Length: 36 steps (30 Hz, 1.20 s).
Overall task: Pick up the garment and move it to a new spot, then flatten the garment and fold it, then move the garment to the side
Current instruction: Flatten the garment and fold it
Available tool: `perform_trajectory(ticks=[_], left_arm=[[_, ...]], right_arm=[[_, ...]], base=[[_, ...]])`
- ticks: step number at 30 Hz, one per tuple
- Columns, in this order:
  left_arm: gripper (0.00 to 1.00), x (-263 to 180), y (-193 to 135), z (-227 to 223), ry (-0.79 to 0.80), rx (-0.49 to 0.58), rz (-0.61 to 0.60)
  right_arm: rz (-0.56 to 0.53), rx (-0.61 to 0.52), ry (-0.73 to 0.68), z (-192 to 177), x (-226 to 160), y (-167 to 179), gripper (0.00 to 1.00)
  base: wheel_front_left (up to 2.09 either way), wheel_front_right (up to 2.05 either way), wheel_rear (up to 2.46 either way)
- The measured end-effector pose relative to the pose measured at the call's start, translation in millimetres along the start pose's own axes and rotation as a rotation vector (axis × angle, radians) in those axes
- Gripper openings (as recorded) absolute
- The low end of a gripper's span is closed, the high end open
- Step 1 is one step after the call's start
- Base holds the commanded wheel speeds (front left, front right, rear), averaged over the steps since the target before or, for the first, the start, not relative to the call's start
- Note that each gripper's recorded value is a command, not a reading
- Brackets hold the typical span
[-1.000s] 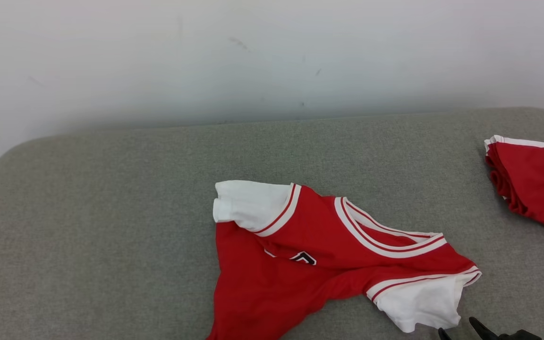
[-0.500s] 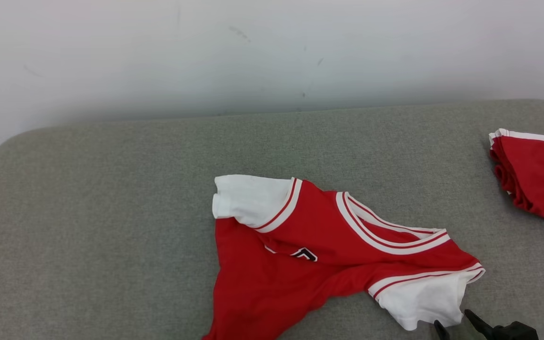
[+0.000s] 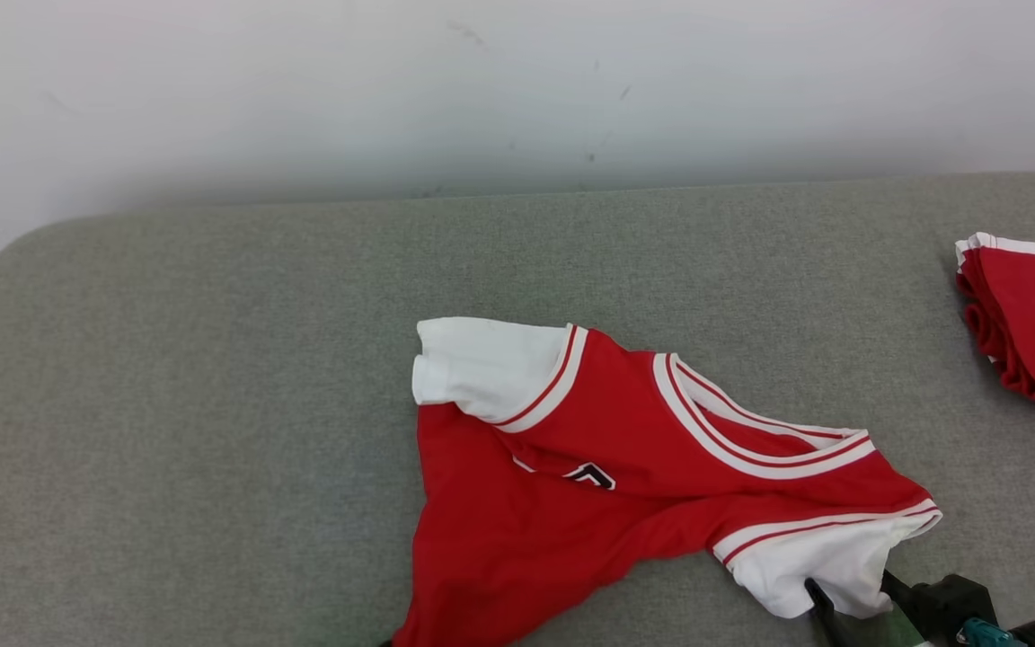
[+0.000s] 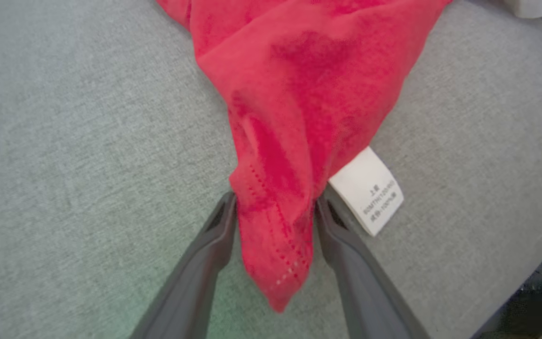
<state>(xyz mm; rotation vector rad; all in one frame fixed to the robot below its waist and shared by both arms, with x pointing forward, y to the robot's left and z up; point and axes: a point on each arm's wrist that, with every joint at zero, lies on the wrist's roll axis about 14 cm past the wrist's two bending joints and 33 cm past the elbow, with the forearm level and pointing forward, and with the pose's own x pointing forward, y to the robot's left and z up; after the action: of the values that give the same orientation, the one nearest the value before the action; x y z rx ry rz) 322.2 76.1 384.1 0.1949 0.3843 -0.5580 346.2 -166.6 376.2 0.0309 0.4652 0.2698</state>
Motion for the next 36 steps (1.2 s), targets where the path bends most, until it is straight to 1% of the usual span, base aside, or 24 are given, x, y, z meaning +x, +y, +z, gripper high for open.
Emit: perform_trajectory(ticks=[1,2,3,4,5,6,7,9,14,18,20,22,24,27,34,36], left_arm=[[0.64,0.8,0.3,-0.2,0.001,0.002,-0.001],[0.49,1.6,0.1,-0.2,0.002,0.004,-0.004],[0.44,2.4,0.2,0.2,0.001,0.005,-0.005],[0.29,2.9,-0.2,0.4,0.001,0.006,-0.007],[0.03,3.4,-1.6,0.1,0.003,0.006,-0.012],[0.0,3.8,-3.2,-0.2,0.005,0.009,-0.02],[0.0,4.2,-4.3,0.1,0.005,0.011,-0.025],[0.0,3.8,-5.7,-0.1,0.006,0.005,-0.029],[0.0,-0.9,-4.4,13.8,-0.025,-0.059,-0.017],[0.0,-12.0,-2.0,51.4,-0.108,-0.139,-0.017],[0.0,-20.0,0.0,76.6,-0.169,-0.182,-0.022],[0.0,-30.4,0.7,108.2,-0.242,-0.225,-0.039],[0.0,-42.9,3.0,136.4,-0.3,-0.234,-0.059],[0.0,-62.9,2.8,175.2,-0.371,-0.21,-0.1],[0.0,-102.9,7.4,262.4,-0.518,-0.089,-0.188],[0.0,-107.0,12.2,279.1,-0.529,-0.064,-0.204]], right_arm=[[0.002,-0.002,0.002,-0.2,1.3,0.3,1.0],[0.004,0.001,-0.001,0.3,2.4,0.6,1.0],[0.005,0.009,0.001,0.1,3.4,1.2,1.0],[0.007,0.018,0.002,0.1,4.4,2.1,0.85],[0.01,0.024,-0.002,0.8,5.0,3.1,0.45],[0.011,0.041,-0.006,1.3,5.3,4.2,0.02],[0.016,0.062,-0.011,2.3,5.6,6.9,0.0],[0.025,0.109,-0.031,7.2,5.3,11.3,0.0],[0.05,0.258,-0.172,47.1,-7.0,10.2,0.0],[0.11,0.364,-0.283,88.0,-36.2,6.7,0.0],[0.134,0.382,-0.345,112.2,-55.5,-0.1,0.0],[0.16,0.41,-0.438,142.1,-77.8,-5.7,0.0],[0.195,0.415,-0.518,169.3,-101.0,-6.1,0.0],[0.24,0.416,-0.631,204.7,-135.1,-5.6,0.0],[0.303,0.356,-0.828,267.0,-196.9,-7.8,0.0],[0.289,0.322,-0.874,282.6,-208.7,-15.1,0.0]], base=[[0.0,0.0,0.0],[0.0,0.0,0.0],[0.0,0.0,0.0],[0.0,0.0,0.0],[0.0,0.0,0.0],[0.0,0.0,0.0],[0.0,0.0,0.0],[0.0,0.0,0.0],[0.0,0.0,0.0],[0.0,0.0,0.0],[0.0,0.0,0.0],[0.0,0.0,0.0],[0.0,0.0,0.0],[0.0,0.0,0.0],[0.0,0.0,0.0],[0.0,0.0,0.0]])
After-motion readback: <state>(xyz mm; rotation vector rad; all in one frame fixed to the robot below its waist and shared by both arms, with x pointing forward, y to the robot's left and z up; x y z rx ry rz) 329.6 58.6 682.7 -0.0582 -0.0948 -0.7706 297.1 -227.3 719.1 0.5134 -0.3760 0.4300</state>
